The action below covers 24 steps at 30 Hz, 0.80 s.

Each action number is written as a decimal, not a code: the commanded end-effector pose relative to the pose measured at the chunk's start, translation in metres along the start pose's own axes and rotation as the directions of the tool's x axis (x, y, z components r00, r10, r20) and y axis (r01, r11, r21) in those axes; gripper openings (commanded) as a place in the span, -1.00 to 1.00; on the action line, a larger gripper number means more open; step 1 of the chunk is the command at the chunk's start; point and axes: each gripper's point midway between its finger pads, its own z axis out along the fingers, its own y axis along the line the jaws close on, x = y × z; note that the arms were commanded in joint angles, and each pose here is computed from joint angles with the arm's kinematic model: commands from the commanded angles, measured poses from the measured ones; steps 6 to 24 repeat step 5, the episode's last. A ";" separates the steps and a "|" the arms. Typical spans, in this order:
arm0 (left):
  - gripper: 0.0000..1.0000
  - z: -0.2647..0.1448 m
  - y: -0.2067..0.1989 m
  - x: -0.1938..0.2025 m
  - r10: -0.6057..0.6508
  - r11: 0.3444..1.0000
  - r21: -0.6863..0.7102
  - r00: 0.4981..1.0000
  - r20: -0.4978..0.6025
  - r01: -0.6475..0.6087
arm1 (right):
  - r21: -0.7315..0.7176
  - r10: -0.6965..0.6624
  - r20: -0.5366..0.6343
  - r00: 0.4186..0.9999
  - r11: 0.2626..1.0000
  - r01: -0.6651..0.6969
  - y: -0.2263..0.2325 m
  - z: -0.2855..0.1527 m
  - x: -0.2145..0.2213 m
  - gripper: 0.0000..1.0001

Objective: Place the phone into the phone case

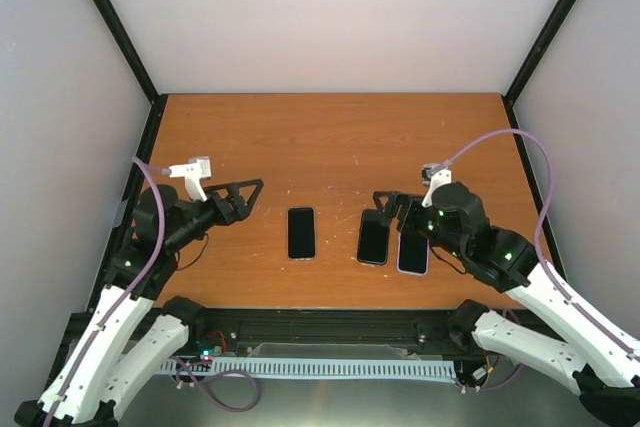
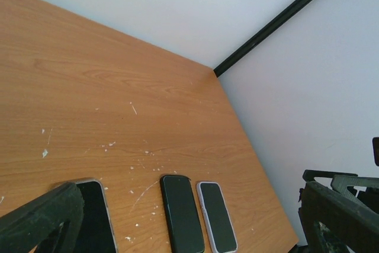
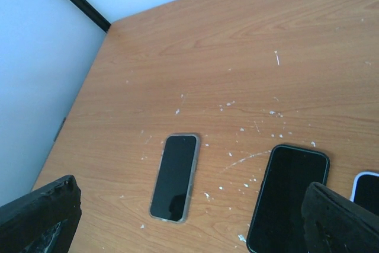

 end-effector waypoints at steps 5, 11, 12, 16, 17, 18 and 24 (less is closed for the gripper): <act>0.99 -0.005 -0.005 -0.004 0.008 1.000 0.015 1.000 0.023 -0.008 | 0.026 0.020 -0.035 0.999 0.999 -0.019 -0.006 0.010 0.010 1.00; 0.99 -0.005 -0.005 -0.004 0.008 1.000 0.015 1.000 0.023 -0.008 | 0.026 0.020 -0.035 0.999 0.999 -0.019 -0.006 0.010 0.010 1.00; 0.99 -0.005 -0.005 -0.004 0.008 1.000 0.015 1.000 0.023 -0.008 | 0.026 0.020 -0.035 0.999 0.999 -0.019 -0.006 0.010 0.010 1.00; 0.99 -0.005 -0.005 -0.004 0.008 1.000 0.015 1.000 0.023 -0.008 | 0.026 0.020 -0.035 0.999 0.999 -0.019 -0.006 0.010 0.010 1.00; 0.99 -0.005 -0.005 -0.004 0.008 1.000 0.015 1.000 0.023 -0.008 | 0.026 0.020 -0.035 0.999 0.999 -0.019 -0.006 0.010 0.010 1.00; 0.99 -0.005 -0.005 -0.004 0.008 1.000 0.015 1.000 0.023 -0.008 | 0.026 0.020 -0.035 0.999 0.999 -0.019 -0.006 0.010 0.010 1.00; 0.99 -0.005 -0.005 -0.004 0.008 1.000 0.015 1.000 0.023 -0.008 | 0.026 0.020 -0.035 0.999 0.999 -0.019 -0.006 0.010 0.010 1.00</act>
